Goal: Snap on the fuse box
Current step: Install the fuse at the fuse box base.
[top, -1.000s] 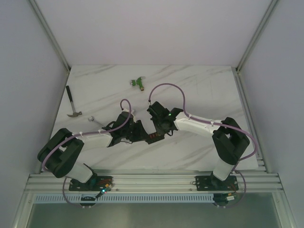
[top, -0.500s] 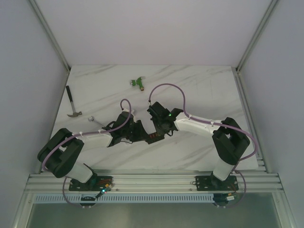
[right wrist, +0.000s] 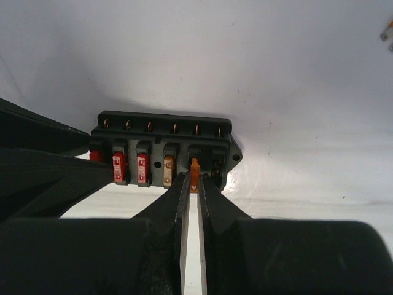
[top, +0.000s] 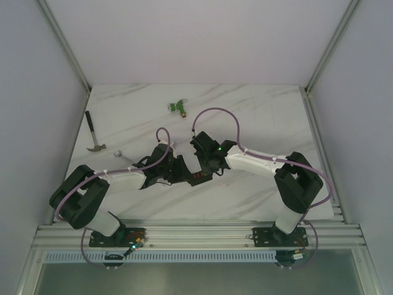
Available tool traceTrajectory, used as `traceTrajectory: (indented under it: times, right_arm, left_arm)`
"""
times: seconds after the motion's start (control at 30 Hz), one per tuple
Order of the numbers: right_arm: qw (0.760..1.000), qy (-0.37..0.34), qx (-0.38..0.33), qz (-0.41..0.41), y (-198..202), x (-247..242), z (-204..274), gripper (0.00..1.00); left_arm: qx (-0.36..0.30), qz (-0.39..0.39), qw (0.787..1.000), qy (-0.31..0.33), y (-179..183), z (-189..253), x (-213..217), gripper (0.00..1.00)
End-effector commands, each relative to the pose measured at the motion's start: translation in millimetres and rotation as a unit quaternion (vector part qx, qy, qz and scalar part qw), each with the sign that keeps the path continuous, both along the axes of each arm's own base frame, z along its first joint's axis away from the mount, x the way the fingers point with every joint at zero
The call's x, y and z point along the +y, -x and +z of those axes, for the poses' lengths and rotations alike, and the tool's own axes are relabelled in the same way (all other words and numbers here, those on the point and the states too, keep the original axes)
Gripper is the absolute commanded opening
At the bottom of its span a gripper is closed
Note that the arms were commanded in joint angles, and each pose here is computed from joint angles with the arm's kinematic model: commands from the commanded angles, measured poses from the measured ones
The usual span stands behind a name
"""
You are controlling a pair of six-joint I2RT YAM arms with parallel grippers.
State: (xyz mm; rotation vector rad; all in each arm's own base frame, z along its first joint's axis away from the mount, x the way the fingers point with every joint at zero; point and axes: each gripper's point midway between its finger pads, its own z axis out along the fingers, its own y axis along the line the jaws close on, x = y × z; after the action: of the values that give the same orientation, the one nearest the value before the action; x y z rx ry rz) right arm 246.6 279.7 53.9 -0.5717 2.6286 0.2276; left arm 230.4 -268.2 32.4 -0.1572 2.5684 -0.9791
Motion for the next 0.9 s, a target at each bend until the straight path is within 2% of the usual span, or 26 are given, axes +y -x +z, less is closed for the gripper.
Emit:
traceTrajectory:
  times: [0.0,0.87]
  right_arm:
    - [1.0,-0.001,-0.011,-0.001,-0.4,-0.4,2.5,0.0]
    - [0.999,0.024,0.027,-0.001,12.3,-7.9,-26.3,0.0]
  left_arm:
    - [0.01,-0.002,1.0,-0.009,1.6,-3.6,-0.2,0.45]
    - [0.012,-0.003,1.0,-0.008,2.5,-3.2,-0.5,0.44]
